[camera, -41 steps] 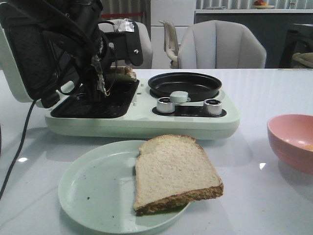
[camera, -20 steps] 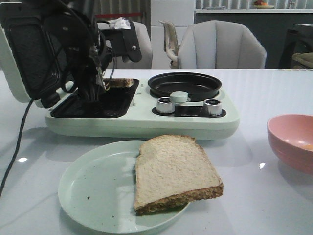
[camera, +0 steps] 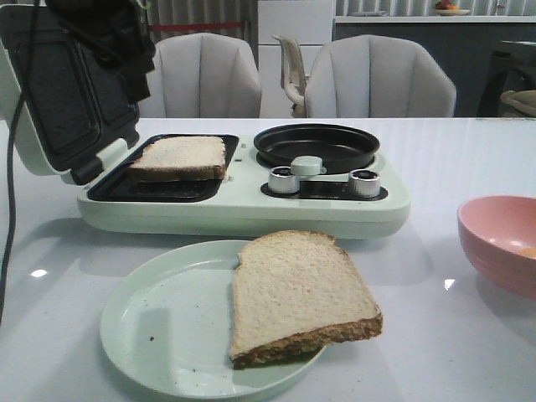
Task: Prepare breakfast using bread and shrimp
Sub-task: 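Lower the bread onto the sandwich plate and open the left gripper, then move the right gripper toward the remaining bread slice on the plate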
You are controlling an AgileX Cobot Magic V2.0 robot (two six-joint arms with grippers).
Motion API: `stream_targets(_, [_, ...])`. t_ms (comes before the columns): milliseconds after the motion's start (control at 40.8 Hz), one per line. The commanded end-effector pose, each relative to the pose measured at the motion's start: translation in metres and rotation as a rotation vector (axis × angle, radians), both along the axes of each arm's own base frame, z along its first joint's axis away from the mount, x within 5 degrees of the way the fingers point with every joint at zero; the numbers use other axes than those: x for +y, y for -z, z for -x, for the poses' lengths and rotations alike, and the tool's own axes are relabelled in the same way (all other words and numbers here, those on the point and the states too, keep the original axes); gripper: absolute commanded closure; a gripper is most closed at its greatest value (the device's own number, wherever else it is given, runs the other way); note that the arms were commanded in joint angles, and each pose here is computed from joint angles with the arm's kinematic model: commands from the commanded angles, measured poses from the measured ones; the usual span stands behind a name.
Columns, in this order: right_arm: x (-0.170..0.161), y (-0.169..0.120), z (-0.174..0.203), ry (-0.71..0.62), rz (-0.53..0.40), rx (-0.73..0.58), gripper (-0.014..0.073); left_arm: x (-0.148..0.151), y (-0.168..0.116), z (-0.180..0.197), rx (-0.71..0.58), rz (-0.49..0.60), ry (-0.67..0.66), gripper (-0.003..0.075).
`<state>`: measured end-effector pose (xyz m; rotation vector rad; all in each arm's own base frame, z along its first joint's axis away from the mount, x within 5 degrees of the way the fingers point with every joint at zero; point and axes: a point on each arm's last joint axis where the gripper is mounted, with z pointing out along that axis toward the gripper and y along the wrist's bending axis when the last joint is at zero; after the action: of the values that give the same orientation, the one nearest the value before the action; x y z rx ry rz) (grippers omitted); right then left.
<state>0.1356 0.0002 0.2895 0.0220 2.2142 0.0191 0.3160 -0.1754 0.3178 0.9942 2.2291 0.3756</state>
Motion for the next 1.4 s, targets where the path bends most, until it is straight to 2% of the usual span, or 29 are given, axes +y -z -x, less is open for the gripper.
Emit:
stream_targets(0, [-0.001, -0.014, -0.005, 0.001, 0.012, -0.095, 0.0025, 0.011, -0.052, 0.028, -0.058, 0.187, -0.014, 0.0191])
stream_targets(147, [-0.001, -0.014, -0.005, 0.001, 0.012, -0.095, 0.0025, 0.023, -0.089, 0.070, -0.030, 0.408, -0.007, 0.0191])
stream_targets(319, [-0.001, -0.014, -0.005, 0.001, 0.012, -0.095, 0.0025, 0.041, -0.102, 0.112, -0.030, 0.527, 0.043, 0.0191])
stream_targets(515, [-0.001, -0.014, -0.005, 0.001, 0.012, -0.095, 0.0025, 0.061, -0.085, 0.153, 0.007, 0.618, 0.053, 0.0191])
stream_targets(834, [-0.001, -0.014, -0.005, 0.002, 0.009, -0.096, 0.0025, 0.097, -0.050, 0.216, -0.025, 0.771, 0.081, 0.0191])
stream_targets(957, [-0.001, -0.014, -0.005, 0.002, 0.009, -0.097, 0.0025, 0.109, -0.037, 0.235, -0.045, 0.791, 0.090, 0.0191])
stream_targets(1128, [0.000, -0.015, -0.006, 0.003, -0.006, -0.106, 0.0025, 0.118, -0.028, 0.248, -0.066, 0.805, 0.098, 0.0191])
stream_targets(1374, [0.005, -0.015, -0.005, 0.013, -0.127, -0.097, 0.0025, 0.119, -0.029, 0.248, -0.085, 0.817, 0.102, 0.0191])
